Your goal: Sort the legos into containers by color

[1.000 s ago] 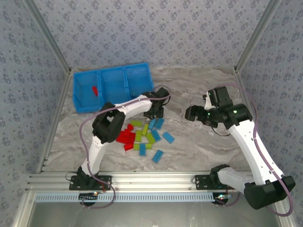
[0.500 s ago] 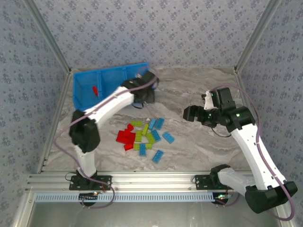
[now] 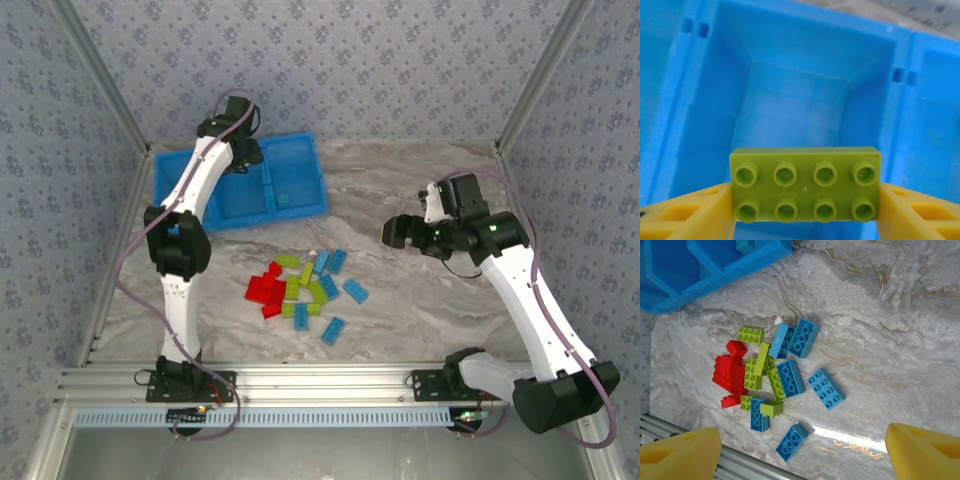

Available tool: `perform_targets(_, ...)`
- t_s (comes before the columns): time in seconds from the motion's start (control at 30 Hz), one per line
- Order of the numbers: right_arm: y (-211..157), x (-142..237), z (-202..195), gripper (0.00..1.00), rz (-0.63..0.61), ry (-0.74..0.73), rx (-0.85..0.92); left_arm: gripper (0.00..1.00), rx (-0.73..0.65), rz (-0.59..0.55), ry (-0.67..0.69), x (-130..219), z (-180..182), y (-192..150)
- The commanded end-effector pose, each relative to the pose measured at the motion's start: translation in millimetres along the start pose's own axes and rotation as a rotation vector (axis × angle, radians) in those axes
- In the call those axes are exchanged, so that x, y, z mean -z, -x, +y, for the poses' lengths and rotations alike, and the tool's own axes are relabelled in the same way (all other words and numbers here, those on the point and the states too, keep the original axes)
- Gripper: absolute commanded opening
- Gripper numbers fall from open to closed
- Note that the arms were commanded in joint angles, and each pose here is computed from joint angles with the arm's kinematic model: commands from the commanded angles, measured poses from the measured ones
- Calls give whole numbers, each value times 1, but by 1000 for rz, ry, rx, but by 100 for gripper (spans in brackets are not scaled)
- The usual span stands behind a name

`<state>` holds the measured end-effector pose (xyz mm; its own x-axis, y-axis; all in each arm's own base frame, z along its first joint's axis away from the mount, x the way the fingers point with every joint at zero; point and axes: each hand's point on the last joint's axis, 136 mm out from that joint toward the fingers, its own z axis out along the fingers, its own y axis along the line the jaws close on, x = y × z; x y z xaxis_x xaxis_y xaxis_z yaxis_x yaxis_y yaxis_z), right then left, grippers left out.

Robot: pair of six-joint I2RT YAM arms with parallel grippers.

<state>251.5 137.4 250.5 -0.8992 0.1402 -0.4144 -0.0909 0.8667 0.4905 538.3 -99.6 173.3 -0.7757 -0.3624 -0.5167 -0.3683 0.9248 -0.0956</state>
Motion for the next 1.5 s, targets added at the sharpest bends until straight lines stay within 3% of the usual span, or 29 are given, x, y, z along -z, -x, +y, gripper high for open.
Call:
perform_targets(0.0,3,11,3,88,-19,-4,28,75,6,42,-15,12,6,4)
perform_targets(0.17,0,14,2,88,-29,-5,24,76,-21,30,-30,43,7,7)
perform_targets(0.3,0,11,2,88,-27,0,21,76,-95,33,-58,89,1,-21)
perform_targets(0.4,1,7,1,88,-33,4,4,76,-117,55,-107,126,-4,-71)
perform_targets(0.5,-1,2,-2,88,-27,0,-13,75,-119,120,-132,140,2,-138)
perform_targets(0.67,-7,-2,13,86,-6,22,62,74,-61,297,-116,126,21,-241)
perform_targets(0.8,-34,-8,56,88,61,122,290,76,-216,367,-149,107,9,-281)
perform_targets(0.93,-63,-18,78,89,136,155,403,77,-353,391,-48,85,14,-290)
perform_targets(1.07,-73,-21,79,90,148,120,432,76,-349,345,-7,68,17,-281)
perform_targets(1.17,-72,-19,75,90,136,95,432,67,-326,316,47,55,28,-273)
perform_targets(1.3,-72,-18,70,90,125,75,430,61,-334,296,15,41,25,-268)
perform_targets(1.47,-72,-17,66,90,116,59,421,62,-344,372,-21,28,19,-281)
